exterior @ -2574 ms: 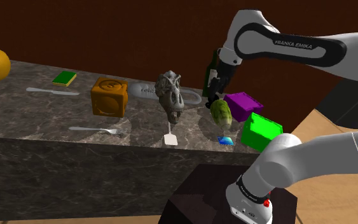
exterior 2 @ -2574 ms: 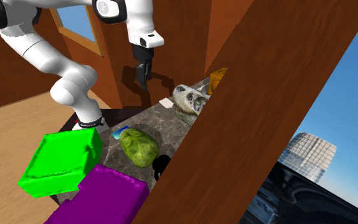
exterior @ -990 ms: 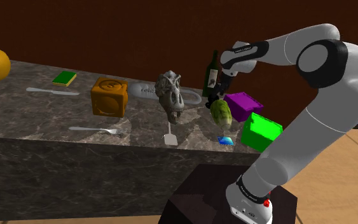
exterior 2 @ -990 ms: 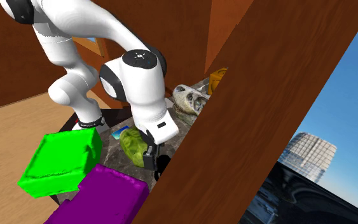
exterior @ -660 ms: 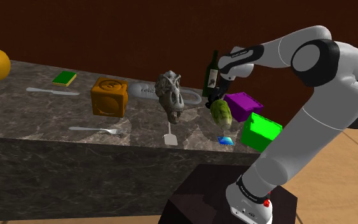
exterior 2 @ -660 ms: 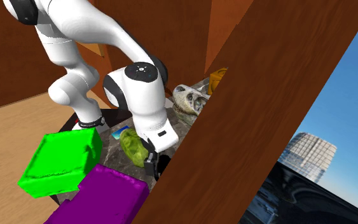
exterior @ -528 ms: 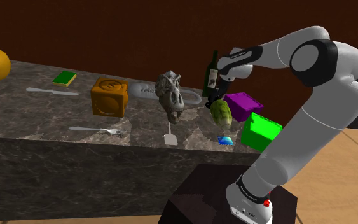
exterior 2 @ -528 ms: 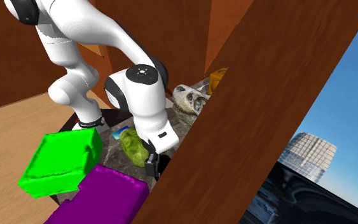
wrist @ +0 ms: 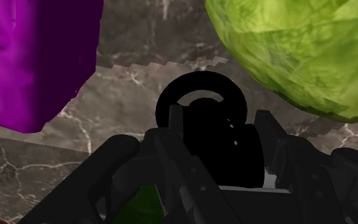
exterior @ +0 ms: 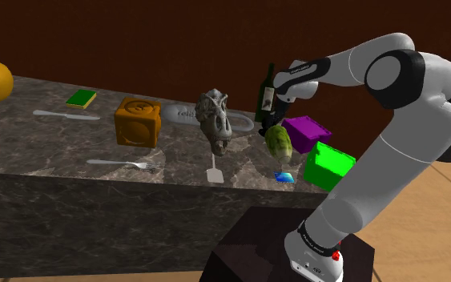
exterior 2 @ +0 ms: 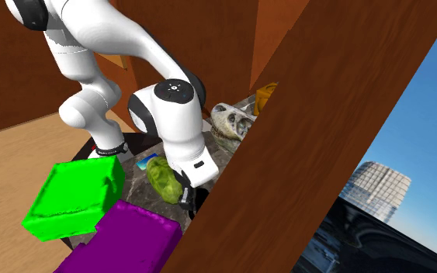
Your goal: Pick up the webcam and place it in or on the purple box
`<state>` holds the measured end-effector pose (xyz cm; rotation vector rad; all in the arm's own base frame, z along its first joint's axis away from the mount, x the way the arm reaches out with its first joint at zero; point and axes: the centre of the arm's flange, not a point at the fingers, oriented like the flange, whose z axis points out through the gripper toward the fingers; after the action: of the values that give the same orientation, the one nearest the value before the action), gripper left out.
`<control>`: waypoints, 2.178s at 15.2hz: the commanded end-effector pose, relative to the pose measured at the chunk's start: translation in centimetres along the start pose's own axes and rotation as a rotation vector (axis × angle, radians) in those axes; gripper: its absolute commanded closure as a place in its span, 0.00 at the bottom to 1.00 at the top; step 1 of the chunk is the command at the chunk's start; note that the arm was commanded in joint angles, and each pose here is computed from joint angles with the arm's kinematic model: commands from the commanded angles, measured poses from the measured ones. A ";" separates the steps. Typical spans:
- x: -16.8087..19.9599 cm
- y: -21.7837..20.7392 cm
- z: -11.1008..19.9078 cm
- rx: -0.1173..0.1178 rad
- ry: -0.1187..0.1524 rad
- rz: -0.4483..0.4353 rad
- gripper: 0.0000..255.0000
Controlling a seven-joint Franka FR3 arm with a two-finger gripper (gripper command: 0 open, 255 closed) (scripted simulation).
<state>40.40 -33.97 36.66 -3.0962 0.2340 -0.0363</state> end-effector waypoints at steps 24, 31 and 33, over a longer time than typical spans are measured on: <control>0.2 -0.3 -8.4 0.000 -0.001 0.000 1.00; 0.2 -0.5 -12.1 0.000 -0.001 0.000 1.00; 0.3 -0.5 -13.1 0.000 -0.001 0.000 1.00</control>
<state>40.40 -33.99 49.20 -3.0961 0.2340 -0.0349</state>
